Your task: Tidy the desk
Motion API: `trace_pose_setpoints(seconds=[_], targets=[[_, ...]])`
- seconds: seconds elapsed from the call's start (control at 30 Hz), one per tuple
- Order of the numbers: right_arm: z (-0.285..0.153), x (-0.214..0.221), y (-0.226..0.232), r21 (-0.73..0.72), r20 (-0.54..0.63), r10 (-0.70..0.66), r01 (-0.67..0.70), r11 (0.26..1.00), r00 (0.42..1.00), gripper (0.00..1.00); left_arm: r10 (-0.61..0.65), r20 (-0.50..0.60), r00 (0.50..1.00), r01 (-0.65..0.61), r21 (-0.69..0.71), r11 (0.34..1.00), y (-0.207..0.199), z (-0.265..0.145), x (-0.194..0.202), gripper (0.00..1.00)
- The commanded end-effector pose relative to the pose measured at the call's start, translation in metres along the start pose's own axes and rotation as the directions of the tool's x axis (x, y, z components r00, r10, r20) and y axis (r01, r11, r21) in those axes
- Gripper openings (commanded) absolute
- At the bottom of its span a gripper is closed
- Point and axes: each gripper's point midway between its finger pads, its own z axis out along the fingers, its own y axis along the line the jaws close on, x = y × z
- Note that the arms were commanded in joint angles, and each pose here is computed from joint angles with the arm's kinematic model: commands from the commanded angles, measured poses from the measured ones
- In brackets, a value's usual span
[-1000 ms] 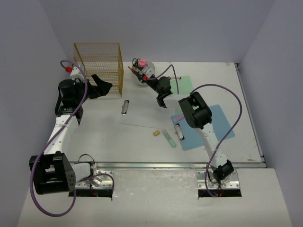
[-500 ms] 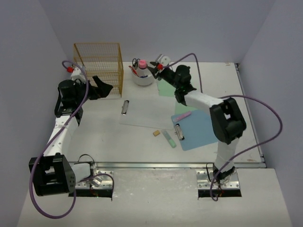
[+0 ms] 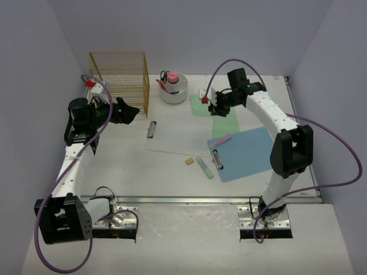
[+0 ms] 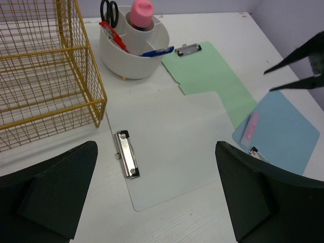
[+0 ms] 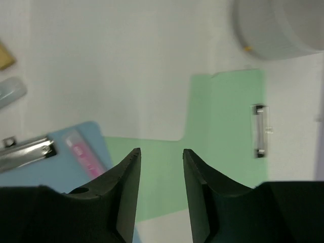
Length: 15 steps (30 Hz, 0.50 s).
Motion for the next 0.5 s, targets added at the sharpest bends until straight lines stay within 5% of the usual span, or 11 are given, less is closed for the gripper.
trace_pose_setpoints(seconds=[0.0,0.47], targets=[[0.007,0.034,0.048,-0.222,-0.187,-0.179,0.136,0.966,0.966,0.47,0.026,0.007,1.000,-0.026,0.022,0.999,-0.004,-0.005,-0.001,1.00],[0.027,0.056,0.051,-0.273,-0.269,-0.321,0.248,0.929,0.908,0.50,0.001,-0.026,1.000,0.000,0.024,1.000,-0.001,-0.004,0.018,1.00]])
